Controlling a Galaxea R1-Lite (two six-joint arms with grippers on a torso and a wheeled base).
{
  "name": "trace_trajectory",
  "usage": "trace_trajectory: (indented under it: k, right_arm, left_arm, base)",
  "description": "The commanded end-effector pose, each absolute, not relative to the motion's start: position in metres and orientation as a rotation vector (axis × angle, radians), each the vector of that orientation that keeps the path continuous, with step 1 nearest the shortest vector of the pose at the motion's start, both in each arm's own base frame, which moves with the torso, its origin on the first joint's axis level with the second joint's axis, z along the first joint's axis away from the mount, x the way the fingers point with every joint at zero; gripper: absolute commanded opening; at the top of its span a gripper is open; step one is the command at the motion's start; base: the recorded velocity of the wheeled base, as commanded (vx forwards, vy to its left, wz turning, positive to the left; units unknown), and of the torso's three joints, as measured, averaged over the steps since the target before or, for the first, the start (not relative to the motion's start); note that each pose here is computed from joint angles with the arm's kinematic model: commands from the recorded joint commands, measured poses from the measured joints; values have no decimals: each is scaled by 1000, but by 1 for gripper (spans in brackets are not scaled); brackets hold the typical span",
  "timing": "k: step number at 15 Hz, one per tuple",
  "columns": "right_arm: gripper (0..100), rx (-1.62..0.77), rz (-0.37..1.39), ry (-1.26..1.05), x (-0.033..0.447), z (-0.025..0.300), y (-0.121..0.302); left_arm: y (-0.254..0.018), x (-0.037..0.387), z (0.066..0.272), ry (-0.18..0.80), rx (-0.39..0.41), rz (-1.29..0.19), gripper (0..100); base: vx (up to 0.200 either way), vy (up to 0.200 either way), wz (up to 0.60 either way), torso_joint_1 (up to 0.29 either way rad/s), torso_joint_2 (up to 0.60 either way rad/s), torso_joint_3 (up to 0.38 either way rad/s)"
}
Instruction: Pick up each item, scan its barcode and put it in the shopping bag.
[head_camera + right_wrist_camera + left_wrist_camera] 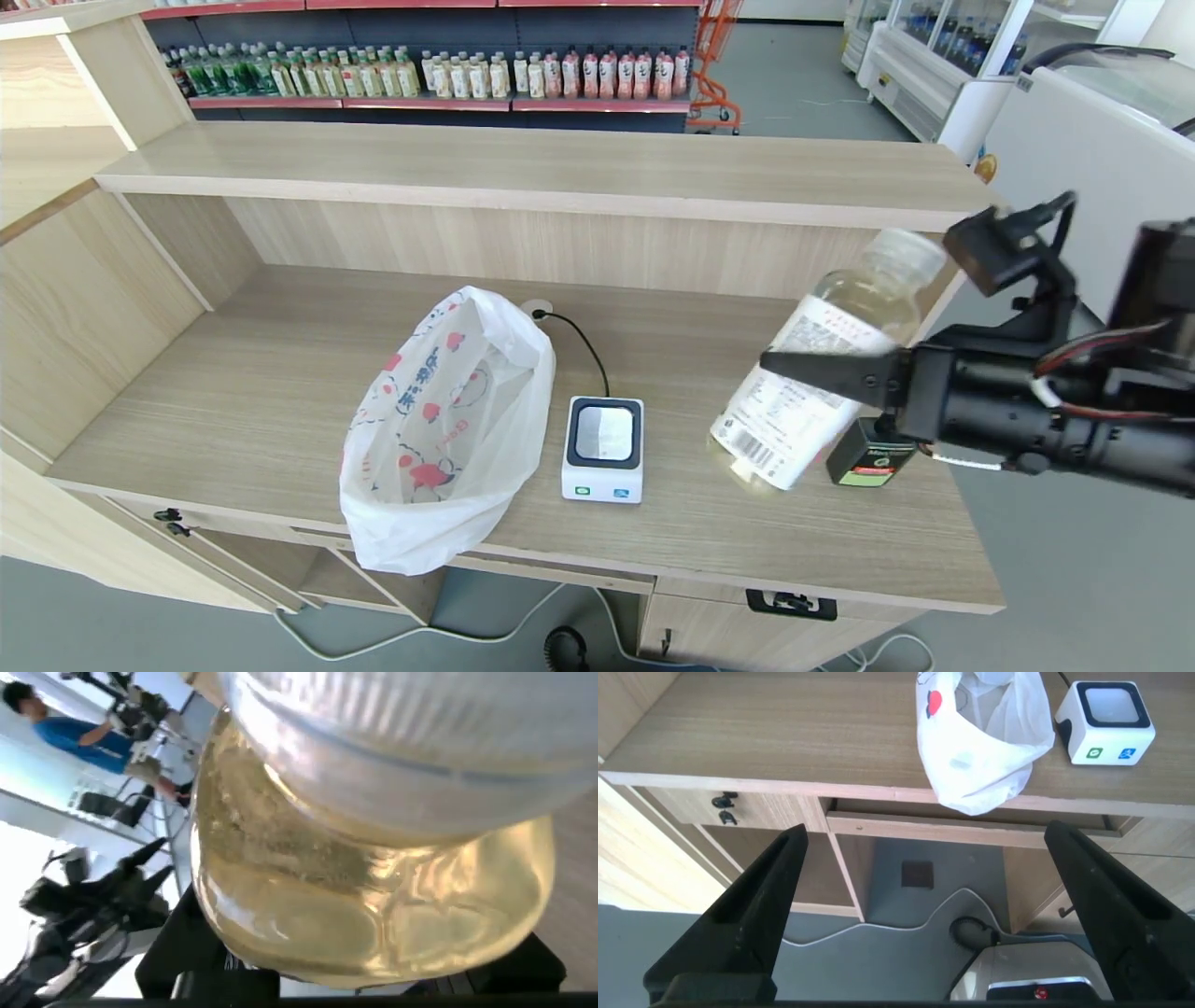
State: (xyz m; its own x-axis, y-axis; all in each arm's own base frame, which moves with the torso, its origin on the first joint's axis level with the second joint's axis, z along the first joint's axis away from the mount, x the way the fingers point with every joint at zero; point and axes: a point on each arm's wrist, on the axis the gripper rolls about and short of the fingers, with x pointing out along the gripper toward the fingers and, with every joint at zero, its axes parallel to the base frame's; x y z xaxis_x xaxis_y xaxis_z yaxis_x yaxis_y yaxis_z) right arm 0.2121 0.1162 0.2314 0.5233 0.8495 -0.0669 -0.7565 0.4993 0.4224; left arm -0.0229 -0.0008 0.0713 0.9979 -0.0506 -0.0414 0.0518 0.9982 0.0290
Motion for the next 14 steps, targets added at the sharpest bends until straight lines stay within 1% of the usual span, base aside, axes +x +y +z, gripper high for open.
trace_trajectory:
  k: [1,4,7,11,14]
  right_arm:
    - [0,430,1157,171,156,281,87]
    - [0,440,1268,200,136,286,95]
    - [0,440,1323,285,123,282,101]
    - [0,441,1356,332,115,280,103]
    - [0,482,1400,376,110,297,104]
  left_arm:
    - [-1,-23,71,41,30,-51,100]
    - [-1,-23,71,41,30,-51,100]
    - [-1,-23,71,41,30,-51,100]
    - [-1,-23,71,41,30,-51,100]
    - [-1,-23,71,41,30,-51,100]
  base:
    - [0,0,0,0,0,0]
    - [0,0,0,0,0,0]
    - [0,0,0,0,0,0]
    - [0,0,0,0,0,0]
    - [0,0,0,0,0,0]
